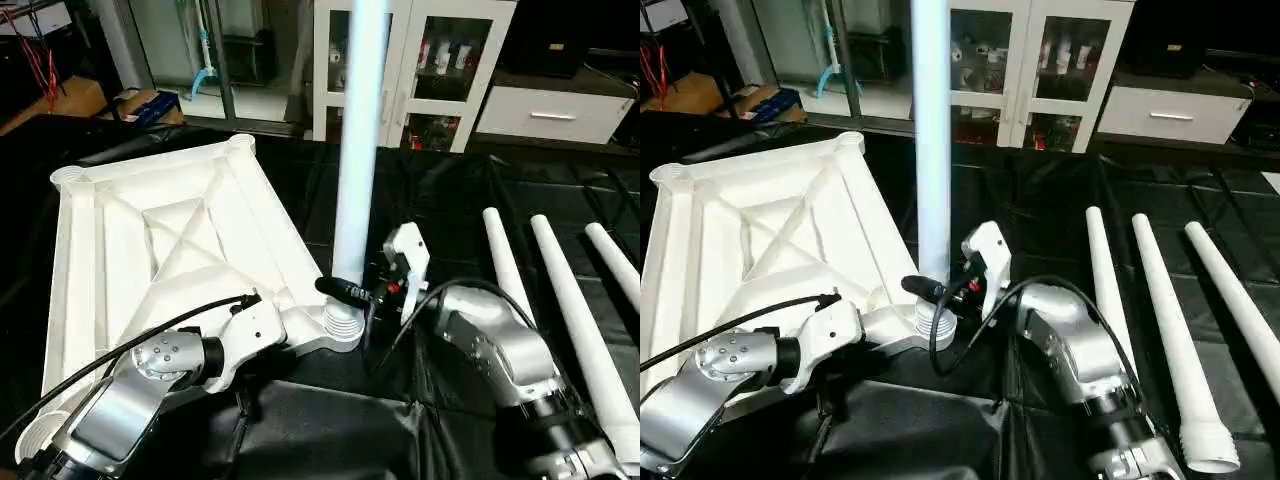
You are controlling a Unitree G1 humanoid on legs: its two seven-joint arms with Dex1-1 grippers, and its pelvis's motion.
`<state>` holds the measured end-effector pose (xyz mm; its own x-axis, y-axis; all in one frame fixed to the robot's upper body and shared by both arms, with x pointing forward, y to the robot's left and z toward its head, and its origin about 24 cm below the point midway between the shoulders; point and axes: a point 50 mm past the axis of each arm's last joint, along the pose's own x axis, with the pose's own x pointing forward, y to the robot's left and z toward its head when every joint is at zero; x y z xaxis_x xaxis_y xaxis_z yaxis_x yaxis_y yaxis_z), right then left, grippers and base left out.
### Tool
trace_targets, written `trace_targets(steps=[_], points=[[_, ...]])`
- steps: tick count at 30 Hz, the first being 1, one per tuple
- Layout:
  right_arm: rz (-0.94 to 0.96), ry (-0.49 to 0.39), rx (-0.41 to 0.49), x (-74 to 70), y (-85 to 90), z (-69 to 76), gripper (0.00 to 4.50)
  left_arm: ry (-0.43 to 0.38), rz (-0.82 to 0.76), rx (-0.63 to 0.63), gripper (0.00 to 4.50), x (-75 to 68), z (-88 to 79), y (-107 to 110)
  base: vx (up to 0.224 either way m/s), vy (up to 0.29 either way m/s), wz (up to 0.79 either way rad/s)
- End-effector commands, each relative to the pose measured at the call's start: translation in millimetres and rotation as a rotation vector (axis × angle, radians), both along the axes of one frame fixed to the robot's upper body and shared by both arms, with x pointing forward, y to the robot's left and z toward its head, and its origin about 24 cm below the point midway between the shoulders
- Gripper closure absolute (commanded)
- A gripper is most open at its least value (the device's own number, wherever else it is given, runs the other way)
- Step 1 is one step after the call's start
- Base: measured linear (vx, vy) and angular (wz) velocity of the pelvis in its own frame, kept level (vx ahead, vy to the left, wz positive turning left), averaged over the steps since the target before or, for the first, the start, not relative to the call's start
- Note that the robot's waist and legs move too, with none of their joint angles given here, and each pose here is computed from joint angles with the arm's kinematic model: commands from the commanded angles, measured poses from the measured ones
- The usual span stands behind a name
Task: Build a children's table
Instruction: Insert table leg to table base
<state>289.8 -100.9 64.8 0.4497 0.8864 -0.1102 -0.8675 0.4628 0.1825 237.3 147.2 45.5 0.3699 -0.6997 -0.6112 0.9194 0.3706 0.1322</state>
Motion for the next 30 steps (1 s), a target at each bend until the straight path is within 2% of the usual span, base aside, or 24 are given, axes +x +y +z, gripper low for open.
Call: trace_targets(steps=[1,6,13,17,21,24,25,27,30], points=[[-0.113,0.081,-0.141,-6.9,-26.3,-32.1,2.62,0.027,0.031,-0.011,4.48,-1.7,-6.5,5,0.000,0.000,0.00],[-0.119,0.088,-0.128,-11.7,-27.1,-36.5,2.62,0.026,0.036,-0.003,4.48,-1.3,-7.5,6,0.000,0.000,0.00],[-0.082,0.066,-0.170,-21.4,-25.3,-46.4,2.62,0.019,0.040,-0.003,4.48,0.4,-6.7,6,0.000,0.000,0.00],[-0.085,0.048,-0.151,-26.4,-26.7,-47.8,2.62,0.012,0.045,-0.003,4.48,0.2,-6.2,6,0.000,0.000,0.00],[-0.101,0.028,-0.143,-28.2,-27.0,-49.1,2.62,0.010,0.047,-0.001,4.48,0.0,-6.2,7,0.000,0.000,0.00],[-0.116,0.049,-0.142,-28.1,-27.5,-52.9,2.62,0.010,0.048,0.000,4.48,0.3,-6.1,7,0.000,0.000,0.00],[-0.108,0.053,-0.159,-28.3,-27.4,-55.0,2.62,0.011,0.048,-0.001,4.48,0.4,-6.1,7,0.000,0.000,0.00],[-0.064,0.078,-0.275,-28.6,-27.2,-64.3,2.62,0.012,0.043,-0.001,4.48,0.6,-5.6,7,0.000,0.000,0.00],[-0.044,0.094,-0.316,-27.2,-26.6,-66.7,2.62,0.011,0.038,-0.003,4.48,0.7,-4.6,6,0.000,0.000,0.00]])
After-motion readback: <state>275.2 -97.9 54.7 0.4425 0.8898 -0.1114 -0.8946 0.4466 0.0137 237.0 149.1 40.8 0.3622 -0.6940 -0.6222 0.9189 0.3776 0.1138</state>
